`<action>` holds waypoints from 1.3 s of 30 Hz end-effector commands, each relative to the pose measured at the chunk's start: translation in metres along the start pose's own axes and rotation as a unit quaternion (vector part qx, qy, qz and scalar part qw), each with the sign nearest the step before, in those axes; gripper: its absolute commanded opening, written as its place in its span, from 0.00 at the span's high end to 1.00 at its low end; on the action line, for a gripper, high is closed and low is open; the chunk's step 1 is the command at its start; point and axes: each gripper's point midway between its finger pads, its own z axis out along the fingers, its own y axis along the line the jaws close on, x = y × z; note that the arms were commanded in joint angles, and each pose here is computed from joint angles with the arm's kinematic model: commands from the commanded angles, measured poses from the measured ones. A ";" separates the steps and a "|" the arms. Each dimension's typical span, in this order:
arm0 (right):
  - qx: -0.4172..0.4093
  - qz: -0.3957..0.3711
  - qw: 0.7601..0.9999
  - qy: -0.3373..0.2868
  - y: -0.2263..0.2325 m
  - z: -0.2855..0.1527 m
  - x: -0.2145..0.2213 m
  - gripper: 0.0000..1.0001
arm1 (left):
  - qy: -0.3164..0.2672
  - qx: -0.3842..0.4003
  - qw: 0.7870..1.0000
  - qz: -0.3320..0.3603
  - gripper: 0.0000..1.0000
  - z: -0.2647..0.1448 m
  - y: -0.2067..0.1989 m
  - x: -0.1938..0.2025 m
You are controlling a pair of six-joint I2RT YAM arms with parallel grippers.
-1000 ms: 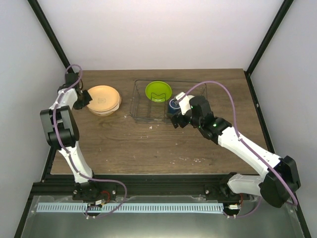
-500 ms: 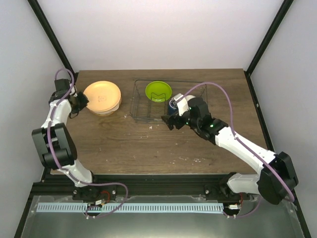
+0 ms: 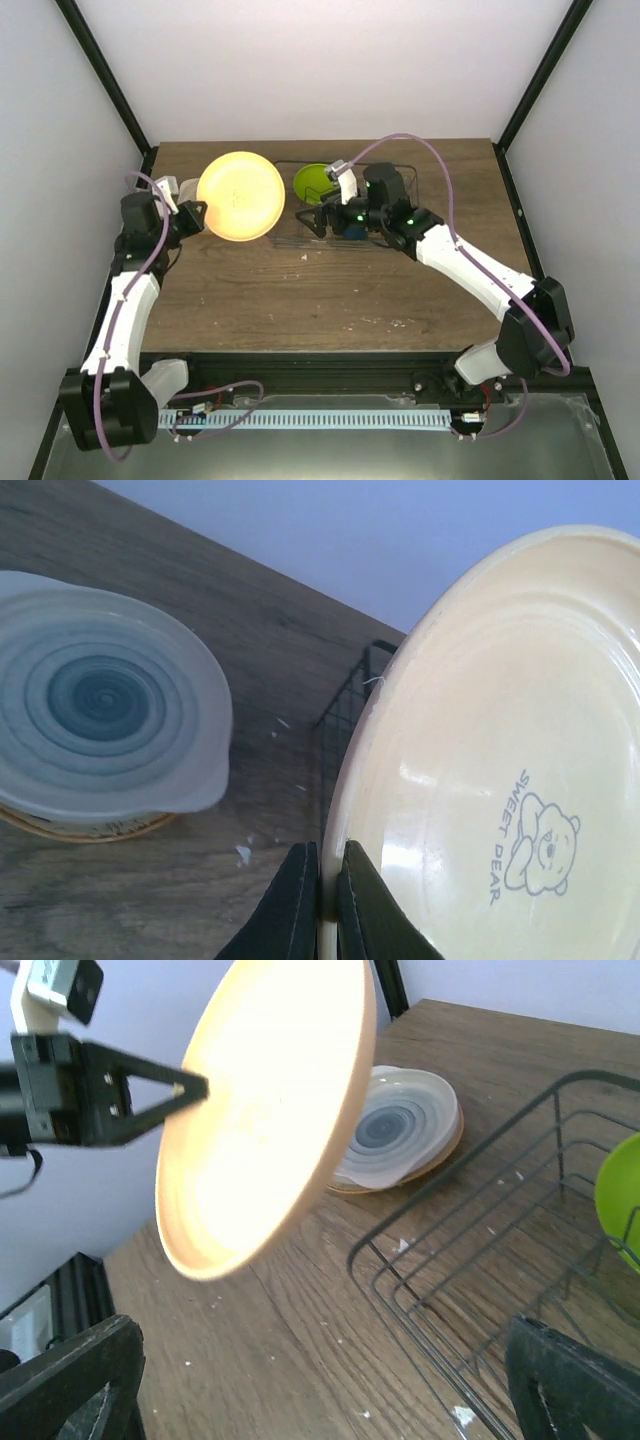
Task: Load the mixed dishes into the dish rack
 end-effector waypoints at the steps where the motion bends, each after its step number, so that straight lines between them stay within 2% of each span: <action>1: -0.039 0.022 0.999 -0.008 0.020 -0.002 -0.027 0.00 | -0.031 0.025 0.999 0.033 1.00 -0.012 -0.019 0.005; 11: -0.041 0.059 0.997 0.005 0.014 0.016 -0.027 0.00 | -0.055 0.060 0.995 0.056 1.00 -0.041 -0.041 0.017; 19: -0.065 0.060 0.996 0.022 0.023 0.044 -0.018 0.00 | -0.046 0.078 0.994 0.056 1.00 -0.042 -0.049 0.026; 21: -0.069 0.056 0.996 0.026 0.025 0.052 -0.018 0.03 | -0.044 0.081 0.994 0.058 1.00 -0.041 -0.053 0.027; 23: -0.077 0.054 0.995 0.028 0.027 0.058 -0.018 0.10 | -0.042 0.085 0.994 0.062 1.00 -0.039 -0.057 0.029; 26: -0.095 0.050 0.994 0.026 0.032 0.063 -0.019 0.27 | -0.034 0.088 0.993 0.065 1.00 -0.035 -0.062 0.033; 29: -0.106 0.044 0.993 0.024 0.035 0.063 -0.021 0.56 | -0.028 0.090 0.994 0.063 1.00 -0.030 -0.063 0.036; 32: -0.097 0.032 0.995 0.024 0.034 0.061 -0.023 0.76 | -0.025 0.084 0.994 0.063 1.00 -0.026 -0.061 0.038; 36: -0.069 0.006 0.997 0.024 0.028 0.055 -0.025 0.88 | -0.026 0.076 0.995 0.064 1.00 -0.026 -0.059 0.036; 39: -0.055 -0.020 0.998 0.024 0.026 0.052 -0.029 0.95 | -0.025 0.076 0.995 0.064 0.90 -0.026 -0.059 0.037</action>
